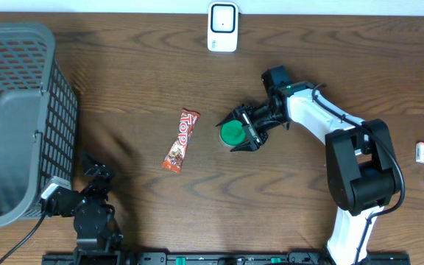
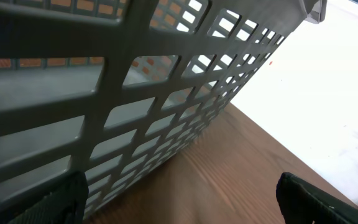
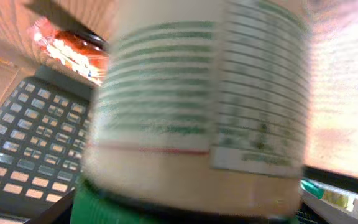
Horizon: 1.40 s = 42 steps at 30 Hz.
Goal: Scan the item barcode
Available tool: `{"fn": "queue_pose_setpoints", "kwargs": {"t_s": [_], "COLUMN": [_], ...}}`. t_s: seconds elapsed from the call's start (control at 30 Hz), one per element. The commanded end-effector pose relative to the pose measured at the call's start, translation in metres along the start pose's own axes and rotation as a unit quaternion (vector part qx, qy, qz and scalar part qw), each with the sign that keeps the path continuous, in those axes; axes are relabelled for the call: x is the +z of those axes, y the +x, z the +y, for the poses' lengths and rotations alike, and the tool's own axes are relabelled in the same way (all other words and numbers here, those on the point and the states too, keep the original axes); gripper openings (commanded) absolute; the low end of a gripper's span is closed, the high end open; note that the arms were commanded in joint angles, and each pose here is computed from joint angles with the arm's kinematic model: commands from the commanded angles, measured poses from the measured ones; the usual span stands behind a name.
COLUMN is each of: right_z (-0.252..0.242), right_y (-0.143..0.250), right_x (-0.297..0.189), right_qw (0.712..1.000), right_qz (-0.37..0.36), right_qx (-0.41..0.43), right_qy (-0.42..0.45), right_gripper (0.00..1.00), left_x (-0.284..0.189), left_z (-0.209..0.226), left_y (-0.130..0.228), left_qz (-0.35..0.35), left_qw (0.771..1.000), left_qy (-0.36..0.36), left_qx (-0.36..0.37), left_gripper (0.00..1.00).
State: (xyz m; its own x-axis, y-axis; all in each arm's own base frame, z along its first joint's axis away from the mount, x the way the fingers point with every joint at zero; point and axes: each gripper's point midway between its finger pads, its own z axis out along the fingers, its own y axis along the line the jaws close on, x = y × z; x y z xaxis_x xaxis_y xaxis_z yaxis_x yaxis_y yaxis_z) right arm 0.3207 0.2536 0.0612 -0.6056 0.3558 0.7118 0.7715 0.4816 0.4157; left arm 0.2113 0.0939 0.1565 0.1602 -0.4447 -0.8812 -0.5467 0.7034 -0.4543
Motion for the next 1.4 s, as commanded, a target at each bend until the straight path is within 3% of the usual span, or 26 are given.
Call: {"fn": "queue_pose_setpoints", "kwargs": {"t_s": [0.0, 0.17, 0.3, 0.6, 0.73, 0.9, 0.93, 1.17, 1.37], "right_z": [0.001, 0.007, 0.003, 0.026, 0.037, 0.041, 0.043, 0.048, 0.006], "right_y": [-0.01, -0.013, -0.012, 0.031, 0.033, 0.008, 0.003, -0.027, -0.022], "right_x": [-0.009, -0.019, -0.04, -0.077, -0.064, -0.07, -0.073, -0.102, -0.101], "right_qw": [1.0, 0.998, 0.989, 0.956, 0.931, 0.894, 0.89, 0.851, 0.858], "right_qz": [-0.013, -0.032, -0.093, -0.144, -0.176, -0.285, -0.303, -0.402, -0.376], "right_qx": [-0.016, -0.05, -0.093, -0.205, -0.268, -0.265, -0.261, -0.236, -0.178], "right_qy": [-0.008, -0.006, 0.064, 0.15, 0.173, 0.219, 0.221, 0.242, 0.302], "right_gripper": [0.72, 0.74, 0.78, 0.83, 0.57, 0.06, 0.01, 0.01, 0.01], "left_x": [0.001, 0.001, 0.001, 0.001, 0.001, 0.001, 0.001, 0.001, 0.001], "left_z": [0.009, 0.009, 0.009, 0.009, 0.008, 0.008, 0.009, 0.009, 0.009], "left_y": [0.008, 0.008, 0.008, 0.008, 0.008, 0.008, 0.008, 0.008, 0.008], "left_qz": [0.007, 0.007, 0.007, 0.007, 0.007, 0.007, 0.007, 0.007, 0.007], "left_qw": [1.0, 1.0, 1.0, 1.0, 1.0, 1.0, 1.0, 1.0, 1.0], "left_qy": [-0.016, -0.016, -0.016, -0.016, -0.016, -0.016, -0.016, -0.016, -0.016], "left_qx": [0.01, 0.01, 0.01, 0.01, 0.011, 0.01, 0.01, 0.01, 0.011], "left_gripper": [0.97, 0.97, 0.97, 0.97, 0.97, 0.97, 0.97, 0.97, 0.97]}}
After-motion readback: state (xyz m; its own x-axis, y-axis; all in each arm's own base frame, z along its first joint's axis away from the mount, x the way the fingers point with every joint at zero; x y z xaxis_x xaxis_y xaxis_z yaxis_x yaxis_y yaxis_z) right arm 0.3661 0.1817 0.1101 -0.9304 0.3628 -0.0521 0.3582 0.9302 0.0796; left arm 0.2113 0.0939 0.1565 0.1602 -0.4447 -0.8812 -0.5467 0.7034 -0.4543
